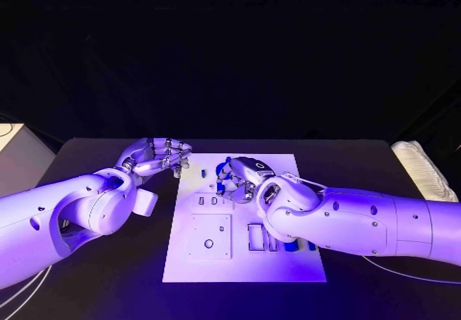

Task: Assemble the parts on the task board

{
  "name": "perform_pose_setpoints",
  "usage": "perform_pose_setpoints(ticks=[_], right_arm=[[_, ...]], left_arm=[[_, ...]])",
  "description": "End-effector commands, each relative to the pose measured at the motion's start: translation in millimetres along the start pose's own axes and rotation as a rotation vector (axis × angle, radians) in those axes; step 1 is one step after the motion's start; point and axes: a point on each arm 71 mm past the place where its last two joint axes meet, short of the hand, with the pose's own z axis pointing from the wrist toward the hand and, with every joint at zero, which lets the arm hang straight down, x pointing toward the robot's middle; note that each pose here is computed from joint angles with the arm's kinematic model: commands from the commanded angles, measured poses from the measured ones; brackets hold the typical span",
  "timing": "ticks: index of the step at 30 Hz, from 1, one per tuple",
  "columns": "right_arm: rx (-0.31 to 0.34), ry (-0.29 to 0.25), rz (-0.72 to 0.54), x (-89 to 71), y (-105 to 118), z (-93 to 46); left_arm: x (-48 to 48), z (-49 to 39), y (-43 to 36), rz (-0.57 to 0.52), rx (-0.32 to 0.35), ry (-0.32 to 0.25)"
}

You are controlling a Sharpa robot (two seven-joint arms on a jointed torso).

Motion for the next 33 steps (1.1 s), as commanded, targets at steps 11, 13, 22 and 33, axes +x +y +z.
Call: perform_pose_setpoints(ticks=[11, 13, 22, 33], right_arm=[[0.001, 0.059, -0.058, 21.1, 5.4, -3.8], [0.002, 0.062, -0.060, 22.2, 5.2, -4.2], [0.007, 0.071, -0.095, 25.3, 2.0, -6.1], [0.006, 0.079, -0.109, 29.1, 1.2, -7.0]], left_arm=[[3.4, 1.2, 3.3, 0.051, -0.051, 0.021], [3.4, 1.3, 3.5, 0.052, -0.053, 0.022], [3.1, 1.2, 4.8, 0.060, -0.062, 0.026], [2.8, 1.1, 5.2, 0.065, -0.065, 0.028]])
